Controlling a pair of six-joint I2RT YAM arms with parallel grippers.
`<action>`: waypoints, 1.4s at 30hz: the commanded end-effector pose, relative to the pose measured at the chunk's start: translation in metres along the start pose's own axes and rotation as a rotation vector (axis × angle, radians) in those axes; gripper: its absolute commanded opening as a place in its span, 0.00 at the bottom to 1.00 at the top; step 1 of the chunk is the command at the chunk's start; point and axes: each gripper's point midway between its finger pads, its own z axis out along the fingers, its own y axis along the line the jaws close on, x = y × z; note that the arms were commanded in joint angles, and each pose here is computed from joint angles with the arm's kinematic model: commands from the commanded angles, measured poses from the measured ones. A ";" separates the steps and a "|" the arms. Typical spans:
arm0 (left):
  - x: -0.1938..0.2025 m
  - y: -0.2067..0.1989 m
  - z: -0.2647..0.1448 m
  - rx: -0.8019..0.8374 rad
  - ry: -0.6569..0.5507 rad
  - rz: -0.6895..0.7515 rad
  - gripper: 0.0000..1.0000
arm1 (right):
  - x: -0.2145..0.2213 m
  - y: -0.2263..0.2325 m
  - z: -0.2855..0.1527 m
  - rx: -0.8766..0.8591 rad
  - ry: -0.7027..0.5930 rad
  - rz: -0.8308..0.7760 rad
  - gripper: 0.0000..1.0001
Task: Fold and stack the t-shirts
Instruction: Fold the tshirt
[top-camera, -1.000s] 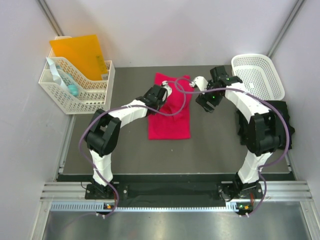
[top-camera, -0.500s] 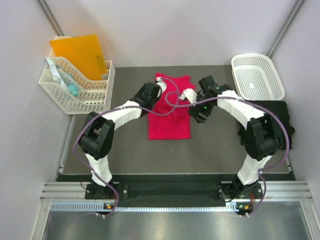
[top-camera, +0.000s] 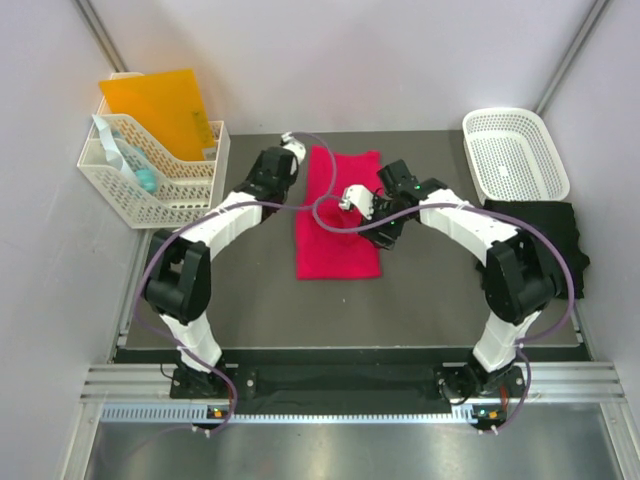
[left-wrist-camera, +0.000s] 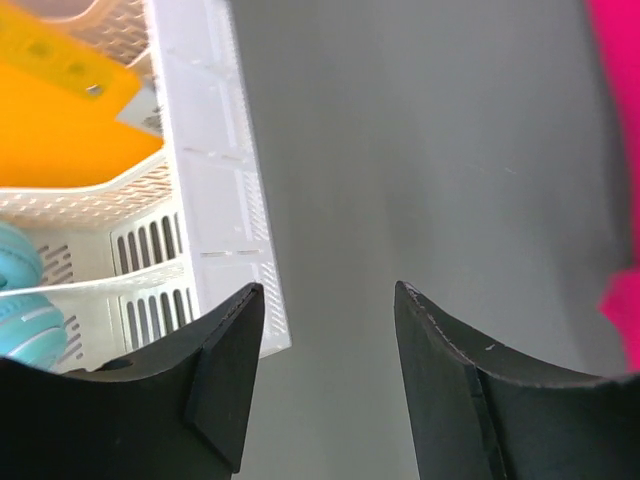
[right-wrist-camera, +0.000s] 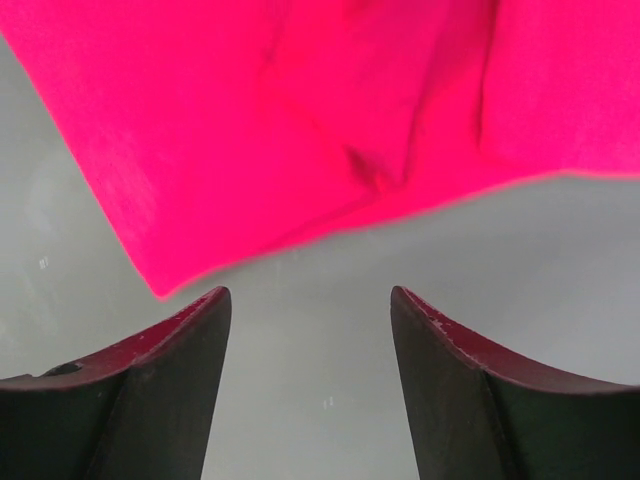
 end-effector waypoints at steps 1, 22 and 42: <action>-0.007 0.032 0.003 -0.004 0.001 -0.123 0.60 | -0.026 0.005 0.014 0.019 -0.074 -0.062 0.64; 0.023 0.088 0.018 -0.015 0.068 -0.182 0.60 | -0.072 -0.015 0.062 0.127 -0.098 -0.219 0.57; 0.017 0.086 0.027 0.003 0.063 -0.169 0.60 | -0.077 -0.024 0.076 0.152 -0.094 -0.218 0.25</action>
